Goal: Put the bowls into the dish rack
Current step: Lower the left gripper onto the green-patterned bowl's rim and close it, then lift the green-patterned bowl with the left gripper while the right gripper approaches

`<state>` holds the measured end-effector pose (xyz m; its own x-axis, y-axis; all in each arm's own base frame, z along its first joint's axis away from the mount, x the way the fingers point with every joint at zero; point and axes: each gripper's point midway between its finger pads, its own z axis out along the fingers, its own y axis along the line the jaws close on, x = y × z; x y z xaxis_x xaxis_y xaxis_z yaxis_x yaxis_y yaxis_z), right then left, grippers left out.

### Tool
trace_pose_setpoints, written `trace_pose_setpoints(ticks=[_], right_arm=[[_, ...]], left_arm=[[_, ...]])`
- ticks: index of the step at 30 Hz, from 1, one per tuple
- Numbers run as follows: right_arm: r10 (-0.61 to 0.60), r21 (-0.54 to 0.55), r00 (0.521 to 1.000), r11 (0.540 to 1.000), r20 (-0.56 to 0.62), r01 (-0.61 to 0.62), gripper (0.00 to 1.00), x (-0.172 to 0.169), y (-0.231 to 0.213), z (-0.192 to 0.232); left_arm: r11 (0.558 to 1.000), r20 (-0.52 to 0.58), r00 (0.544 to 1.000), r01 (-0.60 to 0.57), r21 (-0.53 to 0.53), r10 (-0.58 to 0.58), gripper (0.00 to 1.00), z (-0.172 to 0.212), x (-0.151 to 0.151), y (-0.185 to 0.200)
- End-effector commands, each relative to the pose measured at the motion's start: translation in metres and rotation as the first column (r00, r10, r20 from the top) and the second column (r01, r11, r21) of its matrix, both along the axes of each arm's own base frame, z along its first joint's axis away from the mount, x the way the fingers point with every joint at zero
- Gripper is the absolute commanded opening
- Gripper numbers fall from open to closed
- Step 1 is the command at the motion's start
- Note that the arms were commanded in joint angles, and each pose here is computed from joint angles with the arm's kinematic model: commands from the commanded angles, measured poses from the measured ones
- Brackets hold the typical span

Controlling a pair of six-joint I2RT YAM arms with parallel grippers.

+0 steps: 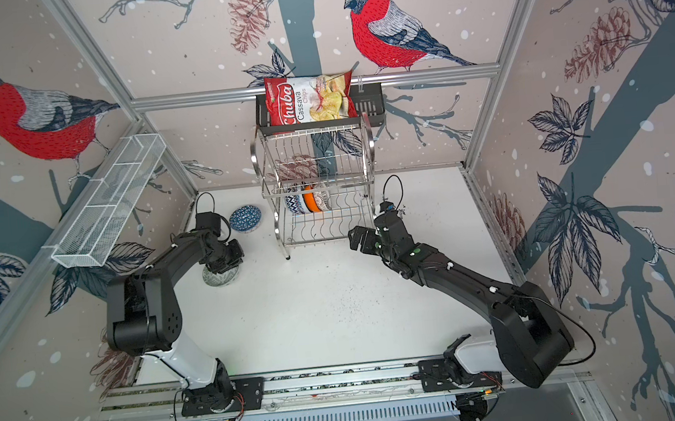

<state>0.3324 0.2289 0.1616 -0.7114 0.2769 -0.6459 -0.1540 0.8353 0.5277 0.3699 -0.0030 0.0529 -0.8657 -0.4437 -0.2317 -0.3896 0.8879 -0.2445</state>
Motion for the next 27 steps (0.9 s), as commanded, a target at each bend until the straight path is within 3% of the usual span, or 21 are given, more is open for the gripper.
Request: trace_pose_setpoints(ticks=[1, 13, 17, 22, 27], right_arm=[[-0.019, 0.011, 1.000, 1.000, 0.009, 0.019, 1.00, 0.000, -0.002, 0.003], [-0.031, 0.059, 0.999, 0.998, -0.033, 0.033, 0.99, -0.018, -0.007, -0.008], [-0.033, 0.102, 0.999, 0.994, -0.018, 0.035, 1.00, -0.028, -0.012, -0.005], [-0.075, 0.143, 0.997, 0.987, -0.008, 0.075, 0.99, -0.041, -0.024, -0.006], [-0.118, 0.121, 0.992, 0.985, -0.035, 0.121, 1.00, -0.046, -0.033, -0.012]], left_arm=[[0.996, -0.029, 0.999, 0.035, -0.079, -0.038, 0.00, -0.006, -0.010, -0.019], [0.986, -0.013, 0.987, 0.160, -0.052, -0.161, 0.00, 0.012, -0.047, -0.089], [0.976, -0.047, 0.976, 0.213, -0.035, -0.214, 0.00, 0.008, -0.073, -0.114], [0.930, -0.054, 0.928, 0.368, -0.001, -0.368, 0.00, 0.012, -0.097, -0.166], [0.882, -0.028, 0.883, 0.470, 0.039, -0.469, 0.00, 0.020, -0.097, -0.212]])
